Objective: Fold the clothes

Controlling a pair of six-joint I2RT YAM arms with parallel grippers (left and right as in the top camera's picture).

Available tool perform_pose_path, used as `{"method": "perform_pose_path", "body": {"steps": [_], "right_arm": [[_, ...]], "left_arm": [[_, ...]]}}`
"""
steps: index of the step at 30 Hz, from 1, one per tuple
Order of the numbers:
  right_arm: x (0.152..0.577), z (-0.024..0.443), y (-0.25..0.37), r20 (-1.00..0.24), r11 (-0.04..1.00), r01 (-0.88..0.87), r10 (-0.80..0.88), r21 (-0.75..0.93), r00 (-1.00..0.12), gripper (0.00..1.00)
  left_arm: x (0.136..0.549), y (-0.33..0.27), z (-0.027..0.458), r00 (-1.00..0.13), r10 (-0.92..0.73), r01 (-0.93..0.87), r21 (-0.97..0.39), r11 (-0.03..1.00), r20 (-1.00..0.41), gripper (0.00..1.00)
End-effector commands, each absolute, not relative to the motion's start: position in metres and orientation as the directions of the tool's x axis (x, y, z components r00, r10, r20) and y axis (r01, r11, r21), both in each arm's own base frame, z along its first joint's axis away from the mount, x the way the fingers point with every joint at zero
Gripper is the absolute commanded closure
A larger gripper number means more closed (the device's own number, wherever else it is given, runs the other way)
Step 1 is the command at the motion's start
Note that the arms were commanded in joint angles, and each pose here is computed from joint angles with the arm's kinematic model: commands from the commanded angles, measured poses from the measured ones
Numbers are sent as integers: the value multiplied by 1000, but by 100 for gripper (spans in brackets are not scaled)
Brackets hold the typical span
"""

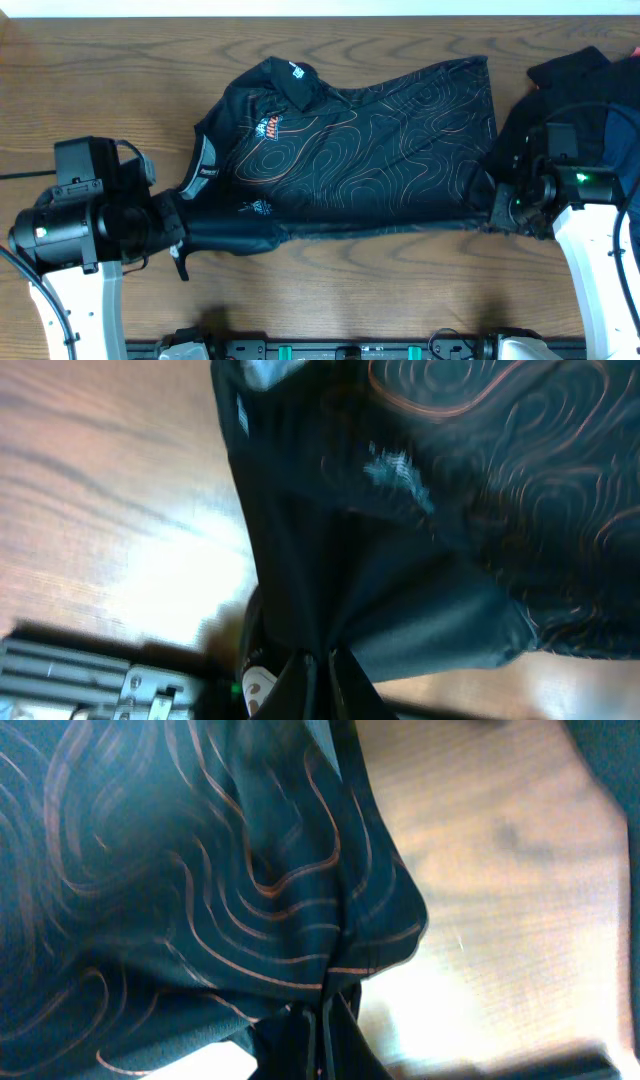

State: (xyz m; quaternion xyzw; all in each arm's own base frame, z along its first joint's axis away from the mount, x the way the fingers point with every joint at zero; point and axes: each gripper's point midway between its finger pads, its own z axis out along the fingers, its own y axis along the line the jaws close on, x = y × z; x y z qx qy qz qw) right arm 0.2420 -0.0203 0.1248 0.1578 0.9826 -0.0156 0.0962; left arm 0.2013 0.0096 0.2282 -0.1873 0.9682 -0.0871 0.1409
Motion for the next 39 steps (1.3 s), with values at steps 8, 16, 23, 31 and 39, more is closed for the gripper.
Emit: {"method": "perform_pose_path", "body": {"steps": [8, 16, 23, 31, 39], "right_arm": [[305, 110, -18, -307, 961, 266, 276, 78, -911, 99], [346, 73, -17, -322, 961, 256, 276, 103, -906, 99], [367, 46, -15, -330, 969, 226, 246, 99, -911, 99], [385, 31, -1, -362, 979, 176, 201, 101, -910, 98], [389, 29, -1, -372, 980, 175, 196, 90, -907, 72]], "left_arm": [[271, 27, 204, -865, -421, -367, -227, 902, -273, 94], [332, 27, 155, -882, -416, -353, -274, 895, -223, 94], [363, 22, 96, -909, -390, -345, -259, 902, -147, 94], [387, 19, 74, -911, -373, -320, -265, 910, -178, 94], [389, 19, 75, -909, -372, -318, -267, 910, -189, 48]]}}
